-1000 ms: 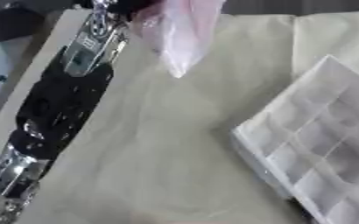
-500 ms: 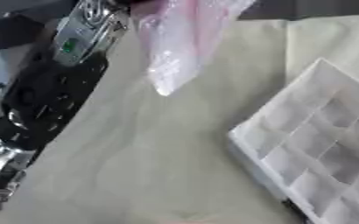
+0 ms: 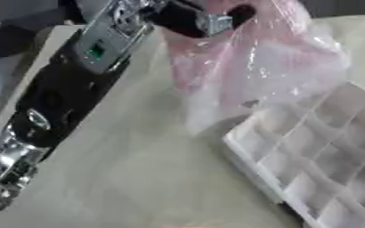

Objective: Pick up objects on the table and place them in the box.

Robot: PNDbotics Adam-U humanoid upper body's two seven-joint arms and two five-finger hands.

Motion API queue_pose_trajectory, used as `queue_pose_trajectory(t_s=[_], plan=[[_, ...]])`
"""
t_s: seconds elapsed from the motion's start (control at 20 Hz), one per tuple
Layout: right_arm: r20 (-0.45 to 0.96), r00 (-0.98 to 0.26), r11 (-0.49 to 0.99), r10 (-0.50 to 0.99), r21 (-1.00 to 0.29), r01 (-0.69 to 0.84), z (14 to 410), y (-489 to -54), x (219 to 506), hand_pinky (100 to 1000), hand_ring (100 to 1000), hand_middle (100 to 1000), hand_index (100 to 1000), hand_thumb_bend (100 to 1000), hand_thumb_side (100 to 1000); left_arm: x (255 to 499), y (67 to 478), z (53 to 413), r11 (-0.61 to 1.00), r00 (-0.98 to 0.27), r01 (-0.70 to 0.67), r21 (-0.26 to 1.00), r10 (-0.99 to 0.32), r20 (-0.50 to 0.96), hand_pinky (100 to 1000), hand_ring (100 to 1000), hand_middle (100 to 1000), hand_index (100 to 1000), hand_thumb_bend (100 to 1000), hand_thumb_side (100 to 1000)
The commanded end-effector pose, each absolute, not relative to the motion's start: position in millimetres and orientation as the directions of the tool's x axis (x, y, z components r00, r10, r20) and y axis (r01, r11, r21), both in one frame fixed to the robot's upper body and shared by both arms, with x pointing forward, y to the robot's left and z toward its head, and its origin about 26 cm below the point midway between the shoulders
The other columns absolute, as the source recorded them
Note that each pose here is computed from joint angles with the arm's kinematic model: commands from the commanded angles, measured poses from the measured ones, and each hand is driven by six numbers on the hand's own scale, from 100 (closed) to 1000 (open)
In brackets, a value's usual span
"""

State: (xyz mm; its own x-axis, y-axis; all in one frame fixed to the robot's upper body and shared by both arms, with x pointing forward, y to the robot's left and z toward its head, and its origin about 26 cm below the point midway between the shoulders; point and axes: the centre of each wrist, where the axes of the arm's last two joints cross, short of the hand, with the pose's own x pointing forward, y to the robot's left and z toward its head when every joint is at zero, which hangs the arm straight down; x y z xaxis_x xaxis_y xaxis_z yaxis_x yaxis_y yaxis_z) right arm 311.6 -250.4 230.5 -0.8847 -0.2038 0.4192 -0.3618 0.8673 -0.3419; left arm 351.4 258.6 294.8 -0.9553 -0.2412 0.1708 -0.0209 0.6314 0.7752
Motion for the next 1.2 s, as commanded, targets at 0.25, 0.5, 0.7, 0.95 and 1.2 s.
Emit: queue_pose_trajectory(t_s=[0.25, 0.5, 0.7, 0.95, 1.2], plan=[[0.382, -0.895, 0.85, -0.23, -0.369, -0.376, 244, -245, 309, 552, 626, 602, 656, 446, 748, 363, 235, 281, 0.512, -0.97, -0.032, 0.859, -0.222, 0.096, 100, 100, 100, 100, 324, 100], [0.378, -0.893, 0.842, -0.243, -0.374, -0.388, 246, -242, 310, 551, 625, 602, 656, 447, 747, 371, 218, 271, 0.517, -0.974, 0.027, 0.856, -0.177, 0.138, 100, 100, 100, 100, 282, 100], [0.379, -0.891, 0.839, -0.249, -0.375, -0.395, 247, -240, 310, 551, 625, 602, 656, 447, 747, 373, 207, 270, 0.512, -0.978, 0.049, 0.857, -0.151, 0.147, 100, 100, 100, 100, 257, 100], [0.383, -0.891, 0.836, -0.246, -0.381, -0.395, 246, -240, 310, 551, 625, 601, 657, 446, 748, 370, 184, 273, 0.537, -0.972, 0.174, 0.825, -0.04, 0.231, 100, 100, 100, 100, 100, 100], [0.382, -0.891, 0.838, -0.246, -0.378, -0.394, 246, -240, 310, 549, 624, 600, 656, 447, 747, 365, 178, 282, 0.566, -0.968, 0.218, 0.795, 0.02, 0.252, 100, 100, 100, 108, 100, 100]])
